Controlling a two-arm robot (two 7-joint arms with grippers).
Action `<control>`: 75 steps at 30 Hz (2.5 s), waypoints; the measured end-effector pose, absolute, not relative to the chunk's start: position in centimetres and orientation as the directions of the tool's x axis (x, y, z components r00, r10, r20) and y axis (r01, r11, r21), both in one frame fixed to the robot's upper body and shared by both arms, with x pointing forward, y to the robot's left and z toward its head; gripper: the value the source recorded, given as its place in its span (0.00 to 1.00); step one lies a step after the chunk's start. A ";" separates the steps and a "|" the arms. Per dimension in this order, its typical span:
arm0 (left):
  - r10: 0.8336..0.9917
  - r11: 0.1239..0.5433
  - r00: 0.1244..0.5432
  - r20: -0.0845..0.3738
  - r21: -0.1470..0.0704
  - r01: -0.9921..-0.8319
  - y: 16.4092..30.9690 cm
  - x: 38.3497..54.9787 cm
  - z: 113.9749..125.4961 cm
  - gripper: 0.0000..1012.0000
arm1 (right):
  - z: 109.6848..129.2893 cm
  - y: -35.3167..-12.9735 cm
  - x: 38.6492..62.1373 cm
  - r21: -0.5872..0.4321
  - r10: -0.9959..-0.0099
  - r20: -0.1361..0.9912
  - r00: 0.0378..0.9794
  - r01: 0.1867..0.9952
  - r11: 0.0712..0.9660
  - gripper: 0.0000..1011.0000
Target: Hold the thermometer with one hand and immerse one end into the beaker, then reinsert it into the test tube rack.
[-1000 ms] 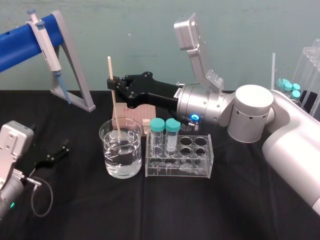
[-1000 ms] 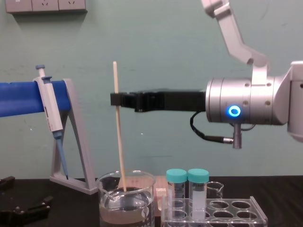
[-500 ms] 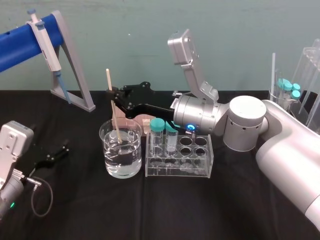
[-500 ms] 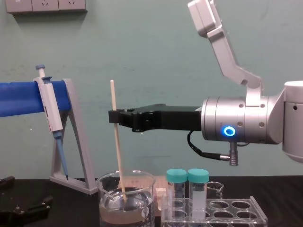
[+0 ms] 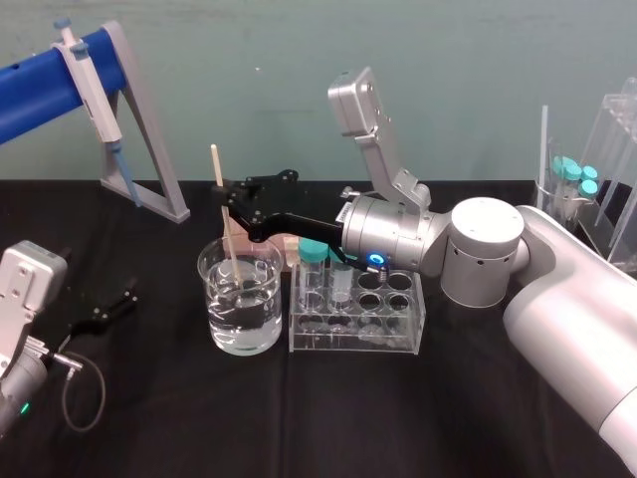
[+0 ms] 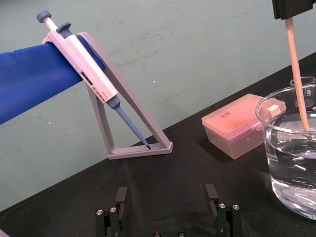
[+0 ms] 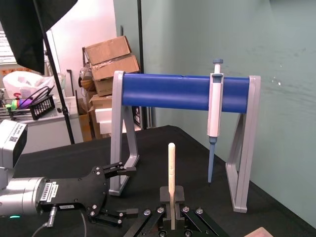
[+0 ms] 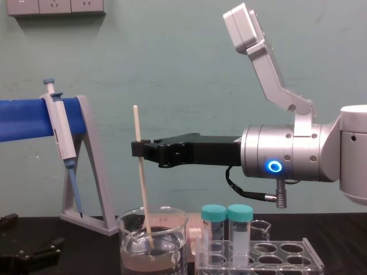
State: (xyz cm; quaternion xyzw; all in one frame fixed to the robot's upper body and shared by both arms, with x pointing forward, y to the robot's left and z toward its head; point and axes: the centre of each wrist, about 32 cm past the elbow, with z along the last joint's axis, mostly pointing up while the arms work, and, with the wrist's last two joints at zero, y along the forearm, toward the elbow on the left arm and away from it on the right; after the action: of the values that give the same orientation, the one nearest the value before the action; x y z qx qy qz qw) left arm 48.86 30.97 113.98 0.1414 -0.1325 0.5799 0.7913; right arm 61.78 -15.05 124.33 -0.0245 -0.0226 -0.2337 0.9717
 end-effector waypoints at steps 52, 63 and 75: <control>0.880 0.287 0.292 0.374 0.070 -0.955 31.0 48.9 114.0 0.99 | 124.0 -15.3 61.9 -0.051 -0.472 0.032 0.881 0.473 0.880 0.04; 0.880 0.287 0.292 0.374 0.070 -0.955 31.0 48.9 114.0 0.99 | 124.0 -15.3 61.9 -0.051 -0.472 0.032 0.881 0.473 0.880 0.04; 0.880 0.287 0.292 0.374 0.070 -0.955 31.0 48.9 114.0 0.99 | 124.0 -15.3 61.9 -0.052 -0.472 0.031 0.881 0.473 0.880 0.04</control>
State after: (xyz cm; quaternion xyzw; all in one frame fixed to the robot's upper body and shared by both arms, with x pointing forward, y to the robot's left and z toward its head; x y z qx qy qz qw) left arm 48.86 30.97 113.98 0.1415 -0.1325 0.5799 0.7913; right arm 61.86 -15.27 123.98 -0.0288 -0.0090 -0.2435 0.9694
